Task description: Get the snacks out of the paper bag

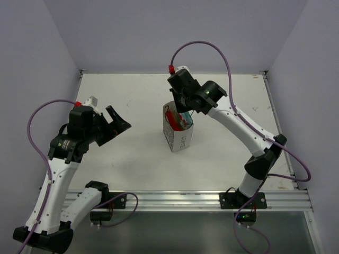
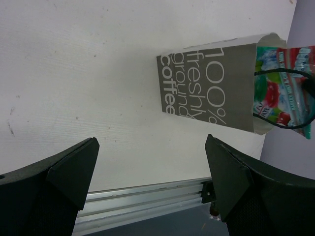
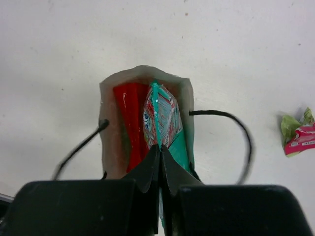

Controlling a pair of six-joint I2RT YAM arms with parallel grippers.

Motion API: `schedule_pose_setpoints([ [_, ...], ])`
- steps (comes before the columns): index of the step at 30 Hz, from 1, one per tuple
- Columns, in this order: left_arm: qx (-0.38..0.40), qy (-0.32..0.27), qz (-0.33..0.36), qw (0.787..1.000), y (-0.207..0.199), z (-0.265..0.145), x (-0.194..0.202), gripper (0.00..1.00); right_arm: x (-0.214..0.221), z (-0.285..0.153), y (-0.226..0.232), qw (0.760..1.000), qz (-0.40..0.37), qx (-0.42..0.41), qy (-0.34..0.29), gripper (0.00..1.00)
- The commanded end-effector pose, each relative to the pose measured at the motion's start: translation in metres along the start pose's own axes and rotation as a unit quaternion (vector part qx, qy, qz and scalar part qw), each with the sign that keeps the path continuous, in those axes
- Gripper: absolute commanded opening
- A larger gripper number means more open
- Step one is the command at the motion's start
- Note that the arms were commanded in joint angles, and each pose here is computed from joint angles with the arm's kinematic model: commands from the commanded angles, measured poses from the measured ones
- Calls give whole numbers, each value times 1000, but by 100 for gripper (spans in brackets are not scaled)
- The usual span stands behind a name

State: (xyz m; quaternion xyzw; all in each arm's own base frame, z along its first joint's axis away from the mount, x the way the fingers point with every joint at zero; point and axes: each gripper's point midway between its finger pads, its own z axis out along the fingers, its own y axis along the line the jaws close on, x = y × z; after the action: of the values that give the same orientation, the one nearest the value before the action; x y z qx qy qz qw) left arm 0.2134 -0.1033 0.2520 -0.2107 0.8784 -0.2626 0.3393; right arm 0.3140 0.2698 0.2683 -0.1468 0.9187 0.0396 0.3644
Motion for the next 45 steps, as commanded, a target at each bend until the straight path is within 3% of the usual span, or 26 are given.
schedule_pose_setpoints([
  [1, 13, -8, 12, 1000, -6, -3, -3, 99, -42, -32, 0, 998, 9, -17, -68, 0],
  [9, 50, -7, 18, 999, -23, -4, -7, 97, -86, -66, -4, 991, 12, -23, -133, 0],
  [14, 105, -7, 30, 994, -67, -10, -29, 92, -110, -91, -22, 981, 43, 3, -189, 0],
  [20, 103, -11, 53, 993, -102, -2, -53, 92, -149, -134, -38, 959, 82, 1, -271, 0],
  [27, 94, 28, 105, 990, -165, 17, -32, 92, -172, -163, -70, 938, 117, 32, -325, 0],
  [38, 65, 59, 115, 989, -158, 38, -6, 93, -199, -223, -168, 882, 196, 100, -417, 0],
  [45, 70, 77, 121, 987, -167, 62, 7, 93, -176, -199, -216, 884, 223, 150, -382, 0],
])
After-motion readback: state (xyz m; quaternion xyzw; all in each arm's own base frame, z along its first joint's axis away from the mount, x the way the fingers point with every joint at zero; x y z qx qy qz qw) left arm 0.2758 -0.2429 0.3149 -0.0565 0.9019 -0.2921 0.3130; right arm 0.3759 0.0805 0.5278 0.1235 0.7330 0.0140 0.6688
